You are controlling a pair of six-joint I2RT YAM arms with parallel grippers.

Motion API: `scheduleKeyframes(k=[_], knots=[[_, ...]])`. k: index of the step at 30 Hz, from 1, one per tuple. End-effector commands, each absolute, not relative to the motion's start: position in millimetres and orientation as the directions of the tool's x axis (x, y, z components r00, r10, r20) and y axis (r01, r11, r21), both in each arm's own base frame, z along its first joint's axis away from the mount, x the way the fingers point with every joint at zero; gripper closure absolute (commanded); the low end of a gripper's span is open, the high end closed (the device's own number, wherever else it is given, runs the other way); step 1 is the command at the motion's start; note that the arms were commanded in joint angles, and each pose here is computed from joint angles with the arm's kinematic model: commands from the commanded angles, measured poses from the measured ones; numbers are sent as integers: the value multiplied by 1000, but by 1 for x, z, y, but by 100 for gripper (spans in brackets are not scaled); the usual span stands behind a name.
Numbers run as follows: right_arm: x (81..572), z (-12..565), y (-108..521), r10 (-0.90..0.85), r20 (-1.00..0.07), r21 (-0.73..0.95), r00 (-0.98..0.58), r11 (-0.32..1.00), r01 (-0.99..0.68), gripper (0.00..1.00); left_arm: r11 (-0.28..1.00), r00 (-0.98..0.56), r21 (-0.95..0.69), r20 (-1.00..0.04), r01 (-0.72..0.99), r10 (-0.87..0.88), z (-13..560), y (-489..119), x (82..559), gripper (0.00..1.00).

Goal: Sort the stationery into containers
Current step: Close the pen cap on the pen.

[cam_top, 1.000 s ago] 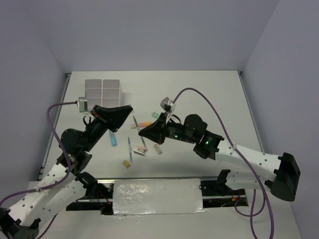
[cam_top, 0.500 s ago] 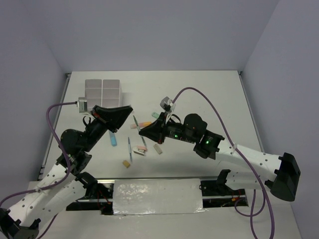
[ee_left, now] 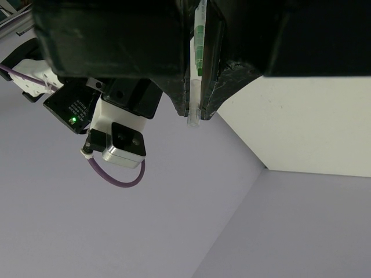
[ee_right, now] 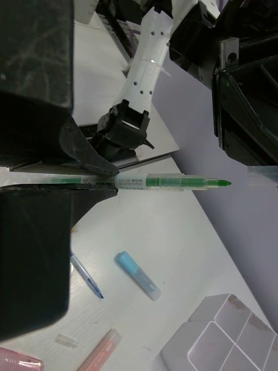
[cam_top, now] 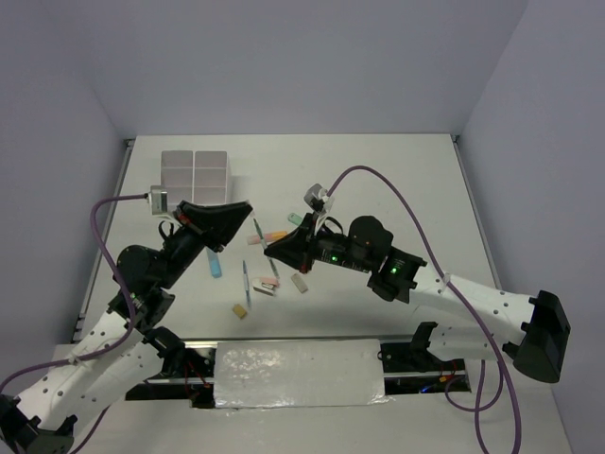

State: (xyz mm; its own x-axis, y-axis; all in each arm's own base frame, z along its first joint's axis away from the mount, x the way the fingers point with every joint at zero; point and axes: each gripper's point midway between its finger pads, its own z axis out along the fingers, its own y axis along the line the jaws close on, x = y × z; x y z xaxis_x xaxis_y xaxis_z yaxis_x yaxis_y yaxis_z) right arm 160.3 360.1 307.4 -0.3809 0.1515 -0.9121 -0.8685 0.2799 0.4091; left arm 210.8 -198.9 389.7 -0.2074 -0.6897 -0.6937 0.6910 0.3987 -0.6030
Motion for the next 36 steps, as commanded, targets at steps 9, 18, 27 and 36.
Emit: scheduleKeyframes(k=[9,18,27,36], knots=[[159,345,358,210,-925,366,-317,264,-893,100,367,-190,-594,-672,716,-716,399,-197,206,100],[162,347,359,208,-928,359,-309,275,-892,100,341,-209,-597,-664,726,-718,399,-200,203,100],[165,355,358,213,-933,342,-289,286,-895,100,329,-223,-597,-667,732,-711,397,-204,203,100],[170,359,360,213,-940,322,-265,303,-897,100,316,-251,-629,-646,711,-720,397,-203,202,100]])
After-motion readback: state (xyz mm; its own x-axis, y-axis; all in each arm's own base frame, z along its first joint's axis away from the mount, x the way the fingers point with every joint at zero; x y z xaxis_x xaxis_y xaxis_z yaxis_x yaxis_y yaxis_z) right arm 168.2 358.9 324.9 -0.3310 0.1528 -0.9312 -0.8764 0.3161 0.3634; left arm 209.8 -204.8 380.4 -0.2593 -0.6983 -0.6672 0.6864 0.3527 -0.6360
